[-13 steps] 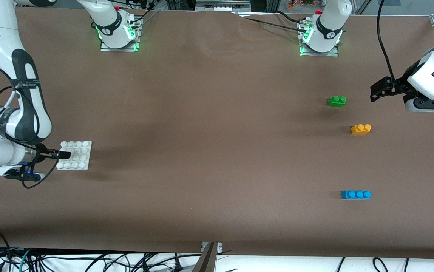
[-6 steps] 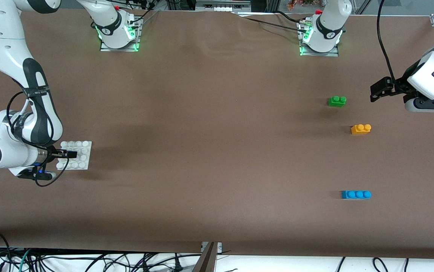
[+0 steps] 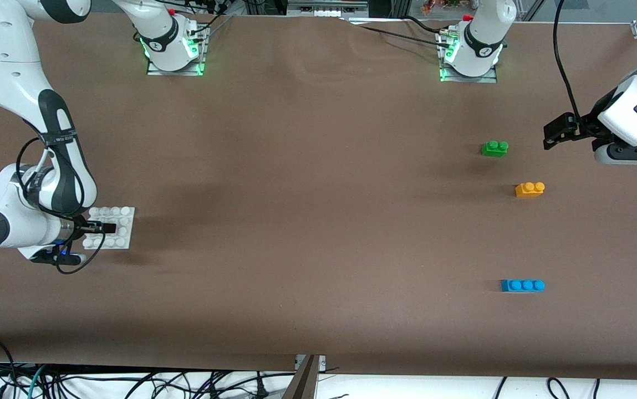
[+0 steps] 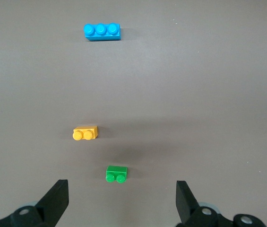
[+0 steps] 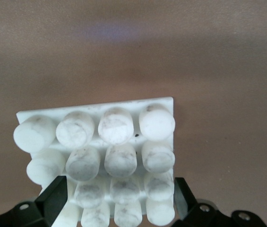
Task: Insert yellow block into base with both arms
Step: 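Slide the white base plate with the right gripper toward the table middle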
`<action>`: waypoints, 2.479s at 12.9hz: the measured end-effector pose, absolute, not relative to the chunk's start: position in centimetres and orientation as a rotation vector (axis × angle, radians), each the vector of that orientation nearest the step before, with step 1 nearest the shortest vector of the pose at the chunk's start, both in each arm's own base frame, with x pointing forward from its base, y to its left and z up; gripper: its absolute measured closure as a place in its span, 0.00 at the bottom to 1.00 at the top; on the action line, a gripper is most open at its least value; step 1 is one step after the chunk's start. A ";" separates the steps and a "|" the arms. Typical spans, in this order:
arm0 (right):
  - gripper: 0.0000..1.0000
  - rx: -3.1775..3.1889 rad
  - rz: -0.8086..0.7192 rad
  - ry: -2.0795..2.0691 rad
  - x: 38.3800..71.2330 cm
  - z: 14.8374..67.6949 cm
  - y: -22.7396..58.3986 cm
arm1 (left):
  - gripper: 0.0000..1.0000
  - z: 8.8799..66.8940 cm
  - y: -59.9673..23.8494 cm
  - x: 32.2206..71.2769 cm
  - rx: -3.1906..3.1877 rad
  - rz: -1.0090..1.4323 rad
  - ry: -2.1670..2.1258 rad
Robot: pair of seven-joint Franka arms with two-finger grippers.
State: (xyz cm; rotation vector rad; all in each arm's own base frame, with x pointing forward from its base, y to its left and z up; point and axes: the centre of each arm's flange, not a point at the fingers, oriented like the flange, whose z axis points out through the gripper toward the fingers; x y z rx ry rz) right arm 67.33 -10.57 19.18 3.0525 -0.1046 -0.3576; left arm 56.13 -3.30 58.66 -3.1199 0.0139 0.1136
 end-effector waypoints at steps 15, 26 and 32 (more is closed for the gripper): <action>0.00 3.026 -0.282 0.153 68.4 18.0 0.2 | 0.00 58.6 -3.3 56.1 -3.119 0.121 0.015; 0.00 3.165 -0.199 0.184 67.3 17.9 15.3 | 0.00 58.6 -3.3 56.1 -3.119 0.121 0.015; 0.00 3.158 -0.173 -0.001 64.7 16.5 25.8 | 0.00 58.6 -3.3 56.1 -3.119 0.121 0.015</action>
